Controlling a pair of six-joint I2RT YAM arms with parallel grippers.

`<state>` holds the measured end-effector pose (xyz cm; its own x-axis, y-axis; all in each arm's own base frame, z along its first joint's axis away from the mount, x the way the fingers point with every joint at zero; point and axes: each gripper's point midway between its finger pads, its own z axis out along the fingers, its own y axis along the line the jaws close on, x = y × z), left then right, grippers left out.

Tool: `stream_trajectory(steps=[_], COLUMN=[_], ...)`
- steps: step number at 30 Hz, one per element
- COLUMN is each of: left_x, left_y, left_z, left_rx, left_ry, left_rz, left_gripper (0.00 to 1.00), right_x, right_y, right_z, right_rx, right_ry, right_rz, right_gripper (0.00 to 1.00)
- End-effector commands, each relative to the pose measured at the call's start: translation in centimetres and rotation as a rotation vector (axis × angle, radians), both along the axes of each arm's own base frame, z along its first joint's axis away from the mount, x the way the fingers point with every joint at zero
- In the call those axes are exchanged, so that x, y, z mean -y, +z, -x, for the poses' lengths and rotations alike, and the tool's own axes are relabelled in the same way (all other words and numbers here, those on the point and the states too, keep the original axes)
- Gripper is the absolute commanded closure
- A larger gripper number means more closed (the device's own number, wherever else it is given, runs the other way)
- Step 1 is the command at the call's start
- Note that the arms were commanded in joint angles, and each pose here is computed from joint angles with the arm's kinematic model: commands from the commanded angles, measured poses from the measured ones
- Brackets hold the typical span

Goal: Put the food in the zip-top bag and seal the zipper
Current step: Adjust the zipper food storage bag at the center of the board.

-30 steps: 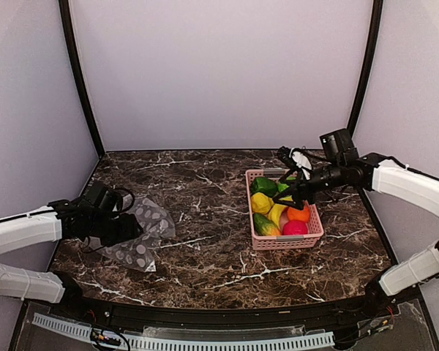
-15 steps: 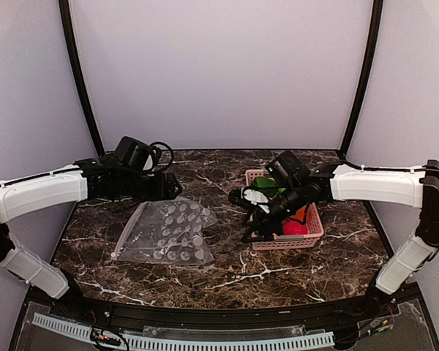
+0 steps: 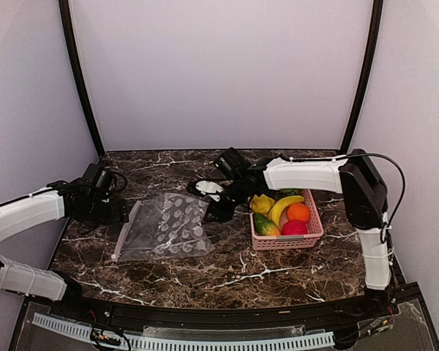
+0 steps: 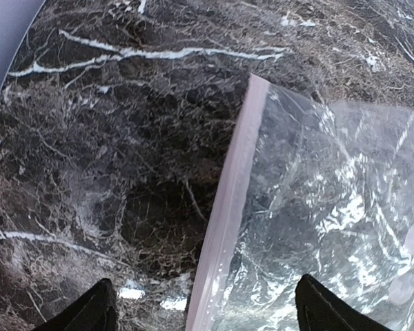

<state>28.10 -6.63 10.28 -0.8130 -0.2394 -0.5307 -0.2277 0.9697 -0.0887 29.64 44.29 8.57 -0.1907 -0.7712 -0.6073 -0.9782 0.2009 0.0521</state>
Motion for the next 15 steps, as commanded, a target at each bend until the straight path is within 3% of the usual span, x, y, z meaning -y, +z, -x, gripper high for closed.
stream_trajectory(steps=[1,5,9,11,15], left_x=[-0.2,1.9,3.7,3.4,-0.4], left_y=[-2.3,-3.1,-1.9,-0.6,0.2], left_z=[2.3,3.4,3.5,3.2,3.1], left_rx=[-0.042,-0.037,0.053,0.095,0.016], left_ry=[0.036,-0.022,-0.124,-0.155,-0.059], left_rz=[0.068,0.201,0.295,0.266,0.039], left_gripper=[0.11,0.14,0.18,0.19,0.19], right_x=[-0.5,0.6,1.9,2.7,4.4], right_y=[0.4,1.7,5.8,8.2,11.6], right_z=[-9.8,-15.8,-14.8,-12.8,-7.9], right_rx=[0.128,0.103,0.100,0.094,0.038], right_ry=[-0.238,-0.372,-0.312,-0.273,-0.211], right_rz=[-0.003,-0.055,-0.116,-0.151,-0.220], right_gripper=[0.62,0.56,0.51,0.50,0.48])
